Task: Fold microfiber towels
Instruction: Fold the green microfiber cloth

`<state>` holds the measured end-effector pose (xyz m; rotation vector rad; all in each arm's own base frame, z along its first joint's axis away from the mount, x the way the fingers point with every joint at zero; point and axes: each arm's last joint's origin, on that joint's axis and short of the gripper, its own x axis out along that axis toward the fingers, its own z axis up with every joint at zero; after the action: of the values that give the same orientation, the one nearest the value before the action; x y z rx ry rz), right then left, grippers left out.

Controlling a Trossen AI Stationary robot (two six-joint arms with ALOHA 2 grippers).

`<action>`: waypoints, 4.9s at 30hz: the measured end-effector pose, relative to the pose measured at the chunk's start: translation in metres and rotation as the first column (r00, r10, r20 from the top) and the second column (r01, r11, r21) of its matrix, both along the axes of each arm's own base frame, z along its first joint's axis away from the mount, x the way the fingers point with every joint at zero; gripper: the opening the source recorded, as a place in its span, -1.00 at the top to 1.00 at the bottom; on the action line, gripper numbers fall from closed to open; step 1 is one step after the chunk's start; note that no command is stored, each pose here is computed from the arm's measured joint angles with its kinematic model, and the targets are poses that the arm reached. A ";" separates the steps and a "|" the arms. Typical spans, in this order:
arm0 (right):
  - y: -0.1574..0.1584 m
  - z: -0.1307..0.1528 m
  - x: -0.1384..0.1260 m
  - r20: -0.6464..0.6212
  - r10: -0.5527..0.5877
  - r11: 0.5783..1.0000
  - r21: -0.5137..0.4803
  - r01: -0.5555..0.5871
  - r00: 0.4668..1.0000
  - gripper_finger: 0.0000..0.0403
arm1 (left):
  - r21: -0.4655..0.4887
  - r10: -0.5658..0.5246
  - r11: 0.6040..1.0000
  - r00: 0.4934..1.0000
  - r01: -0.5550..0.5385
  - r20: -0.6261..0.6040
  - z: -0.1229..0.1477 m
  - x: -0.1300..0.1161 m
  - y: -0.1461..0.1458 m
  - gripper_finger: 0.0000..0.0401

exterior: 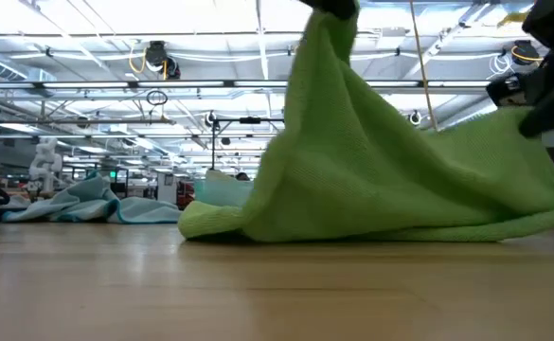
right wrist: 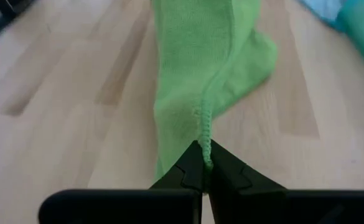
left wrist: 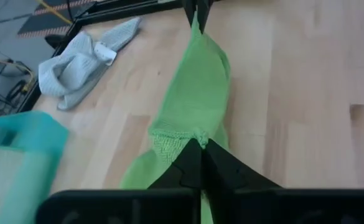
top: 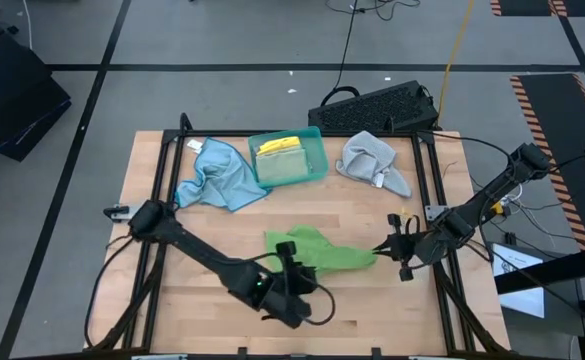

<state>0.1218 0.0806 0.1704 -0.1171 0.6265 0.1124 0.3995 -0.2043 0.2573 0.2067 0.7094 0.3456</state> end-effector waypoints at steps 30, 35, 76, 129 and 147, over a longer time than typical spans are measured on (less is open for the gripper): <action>-0.034 0.160 0.022 0.821 -0.098 0.921 -0.140 0.364 0.563 0.99 | 0.174 0.140 0.966 0.954 -0.190 0.265 0.171 -0.113 0.114 0.98; -0.027 0.151 0.025 0.622 -0.024 0.988 -0.102 0.112 0.783 0.99 | 0.079 -0.003 0.997 0.980 -0.013 0.199 0.171 -0.126 0.105 0.99; -0.015 0.025 0.013 0.606 -0.027 0.964 0.225 -0.139 0.795 0.99 | -0.118 -0.015 0.992 0.982 0.038 0.189 -0.015 -0.074 -0.014 0.97; -0.029 -0.030 0.011 0.228 0.014 0.813 0.565 -0.144 0.973 0.99 | -0.475 -0.060 0.852 0.942 0.221 0.331 -0.091 -0.092 0.016 0.97; -0.057 -0.039 0.016 0.229 -0.338 0.906 0.341 0.250 0.913 0.99 | -0.262 0.241 0.944 0.961 -0.199 0.136 -0.101 -0.095 0.077 0.97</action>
<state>0.1375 0.0232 0.1313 0.2609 0.3271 -0.1040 0.3045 -0.1275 0.1565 -0.1388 0.6039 0.4791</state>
